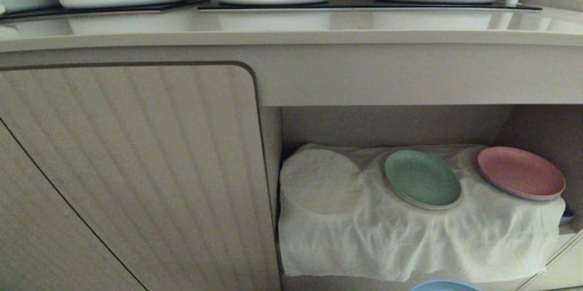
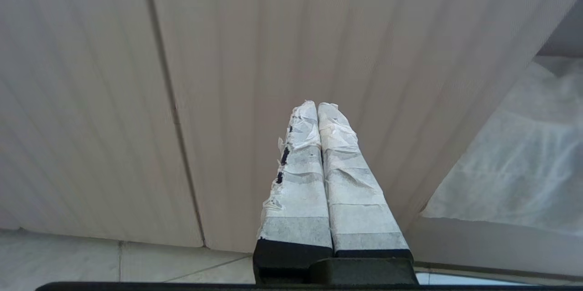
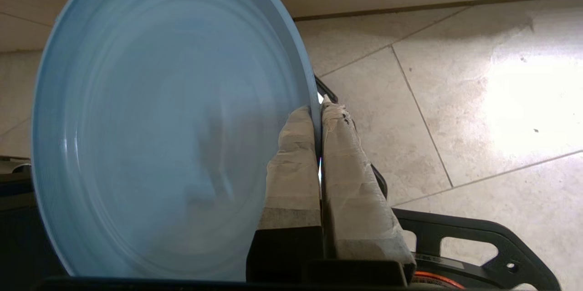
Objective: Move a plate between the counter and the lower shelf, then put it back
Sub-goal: Put the plate
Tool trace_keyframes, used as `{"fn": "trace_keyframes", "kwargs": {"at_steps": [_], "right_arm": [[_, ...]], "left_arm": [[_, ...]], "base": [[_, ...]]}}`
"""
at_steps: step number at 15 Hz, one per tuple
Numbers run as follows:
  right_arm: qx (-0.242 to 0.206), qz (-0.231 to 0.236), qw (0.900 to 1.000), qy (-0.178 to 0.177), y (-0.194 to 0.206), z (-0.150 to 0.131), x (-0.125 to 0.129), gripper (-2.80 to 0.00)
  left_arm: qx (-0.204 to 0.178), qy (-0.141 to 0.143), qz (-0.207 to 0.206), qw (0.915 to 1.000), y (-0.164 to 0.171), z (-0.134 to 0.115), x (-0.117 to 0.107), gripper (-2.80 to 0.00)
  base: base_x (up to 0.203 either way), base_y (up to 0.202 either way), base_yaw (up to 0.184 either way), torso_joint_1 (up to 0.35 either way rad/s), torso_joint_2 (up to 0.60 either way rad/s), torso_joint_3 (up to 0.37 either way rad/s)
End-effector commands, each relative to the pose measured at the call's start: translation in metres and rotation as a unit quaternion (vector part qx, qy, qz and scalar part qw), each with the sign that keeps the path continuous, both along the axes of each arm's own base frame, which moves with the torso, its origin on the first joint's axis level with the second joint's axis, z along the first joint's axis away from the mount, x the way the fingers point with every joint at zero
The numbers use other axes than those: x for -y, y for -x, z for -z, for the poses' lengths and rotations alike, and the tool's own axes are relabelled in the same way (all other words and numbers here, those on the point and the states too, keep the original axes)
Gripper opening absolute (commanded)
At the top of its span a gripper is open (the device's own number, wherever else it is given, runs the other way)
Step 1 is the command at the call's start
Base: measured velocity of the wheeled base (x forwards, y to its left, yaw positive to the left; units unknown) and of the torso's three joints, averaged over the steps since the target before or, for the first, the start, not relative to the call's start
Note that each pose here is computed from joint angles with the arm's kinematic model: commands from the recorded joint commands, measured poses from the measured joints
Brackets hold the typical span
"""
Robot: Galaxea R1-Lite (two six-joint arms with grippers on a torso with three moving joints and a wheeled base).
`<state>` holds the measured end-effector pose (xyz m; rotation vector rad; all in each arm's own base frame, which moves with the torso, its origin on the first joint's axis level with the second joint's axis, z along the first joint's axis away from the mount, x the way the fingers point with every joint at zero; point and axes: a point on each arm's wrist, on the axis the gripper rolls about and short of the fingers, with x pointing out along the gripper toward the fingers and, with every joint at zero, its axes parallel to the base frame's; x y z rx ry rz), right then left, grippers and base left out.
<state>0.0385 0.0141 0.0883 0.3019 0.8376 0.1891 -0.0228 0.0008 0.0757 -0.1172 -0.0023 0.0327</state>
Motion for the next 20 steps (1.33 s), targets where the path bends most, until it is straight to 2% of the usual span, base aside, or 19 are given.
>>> {"fn": "trace_keyframes", "kwargs": {"at_steps": [1,20], "right_arm": [[-0.001,0.0,1.0,-0.001,0.0001,0.0,0.0,-2.8],[0.003,-0.004,1.0,-0.005,0.0003,-0.001,-0.0002,-2.8]], "left_arm": [[0.0,0.0,0.0,1.0,0.0001,-0.0001,0.0,-2.8],[0.001,0.0,0.0,1.0,0.0001,-0.0002,0.0,-2.8]], "base": [[0.0,0.0,0.0,0.0,0.0,0.0],[0.0,-0.188,0.001,0.003,0.0,0.002]]}}
